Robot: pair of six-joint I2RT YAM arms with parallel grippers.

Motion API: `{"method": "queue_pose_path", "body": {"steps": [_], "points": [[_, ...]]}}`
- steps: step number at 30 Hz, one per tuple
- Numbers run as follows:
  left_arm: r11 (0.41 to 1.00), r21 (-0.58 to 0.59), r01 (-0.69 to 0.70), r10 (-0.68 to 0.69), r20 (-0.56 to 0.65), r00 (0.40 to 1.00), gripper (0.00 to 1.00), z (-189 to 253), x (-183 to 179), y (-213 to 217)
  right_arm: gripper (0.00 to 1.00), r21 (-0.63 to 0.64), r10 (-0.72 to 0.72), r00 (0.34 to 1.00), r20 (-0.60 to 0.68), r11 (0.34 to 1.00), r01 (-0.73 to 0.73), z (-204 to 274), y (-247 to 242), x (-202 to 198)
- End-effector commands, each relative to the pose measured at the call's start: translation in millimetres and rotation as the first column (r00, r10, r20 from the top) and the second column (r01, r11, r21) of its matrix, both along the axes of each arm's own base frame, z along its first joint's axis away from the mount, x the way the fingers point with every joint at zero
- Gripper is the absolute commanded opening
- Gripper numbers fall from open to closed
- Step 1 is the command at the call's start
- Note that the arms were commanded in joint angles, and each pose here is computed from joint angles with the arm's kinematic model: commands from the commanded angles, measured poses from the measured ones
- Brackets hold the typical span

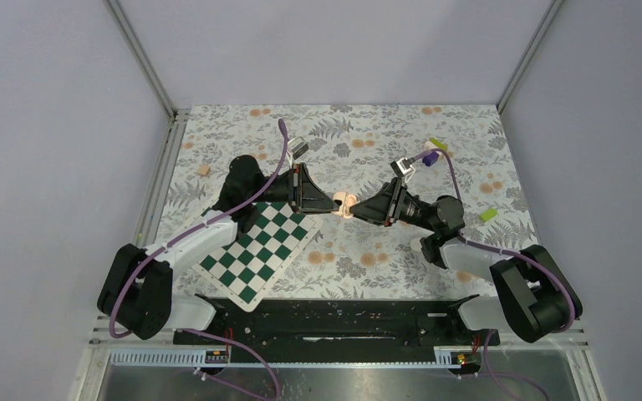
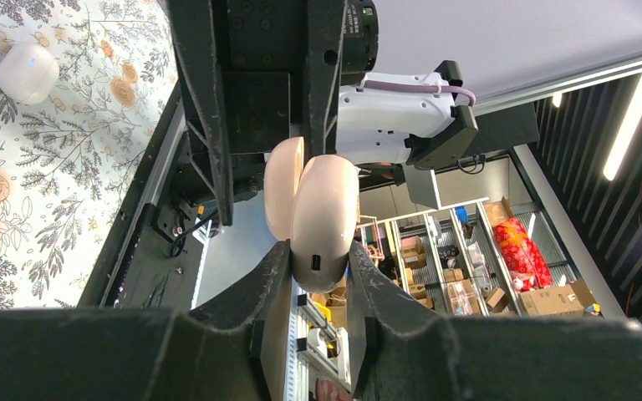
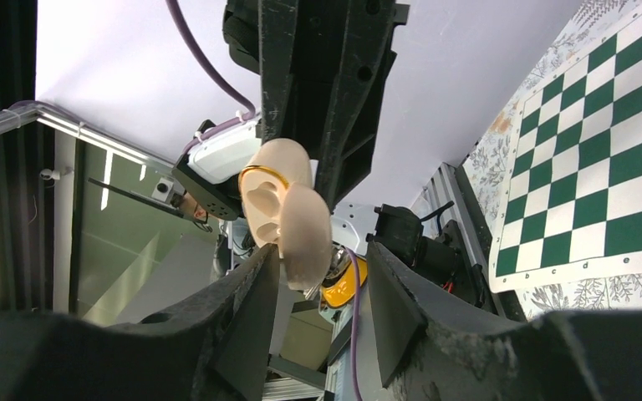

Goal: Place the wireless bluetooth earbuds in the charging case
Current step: Pass from the left arm to the right

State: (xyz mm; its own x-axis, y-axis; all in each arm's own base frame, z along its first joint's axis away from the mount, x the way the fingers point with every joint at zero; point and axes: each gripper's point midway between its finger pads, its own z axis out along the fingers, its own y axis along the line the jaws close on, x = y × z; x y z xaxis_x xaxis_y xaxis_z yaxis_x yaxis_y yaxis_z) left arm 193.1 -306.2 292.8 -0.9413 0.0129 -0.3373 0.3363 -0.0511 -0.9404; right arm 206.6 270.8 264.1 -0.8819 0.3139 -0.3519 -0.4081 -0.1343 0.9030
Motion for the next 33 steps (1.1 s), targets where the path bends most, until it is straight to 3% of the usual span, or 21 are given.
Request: {"method": "queue_pose_path", "body": {"steps": [1,7,14,24,31,33], "points": [[0.999,-0.036,0.027,-0.024,0.077,0.997,0.00,12.2,-3.7,0.6,0.50,0.064,-0.011,0.992,0.123,0.998,0.004,33.7,-4.8,-6.5],[0.999,-0.034,0.029,-0.026,0.075,0.997,0.00,10.7,-4.1,0.7,0.50,0.073,-0.005,0.990,0.142,0.997,-0.006,42.1,-4.7,-7.8],[0.999,-0.035,0.027,-0.024,0.077,0.997,0.00,11.3,-4.1,0.8,0.39,0.064,0.002,0.991,0.133,0.998,-0.010,38.0,-3.2,-5.9],[0.999,-0.034,0.028,-0.025,0.076,0.997,0.00,10.6,-3.8,0.6,0.32,0.070,-0.005,0.992,0.130,0.998,-0.004,39.6,-3.5,-4.9],[0.999,-0.031,0.028,-0.026,0.073,0.997,0.00,8.8,-3.3,0.2,0.09,0.074,-0.005,0.993,0.122,0.997,-0.005,41.0,-3.3,-4.0],[0.999,-0.025,0.025,-0.023,0.069,0.997,0.07,7.4,-2.3,-0.1,0.00,0.074,-0.006,0.994,0.112,0.997,-0.003,39.9,-3.2,-2.9]]}}
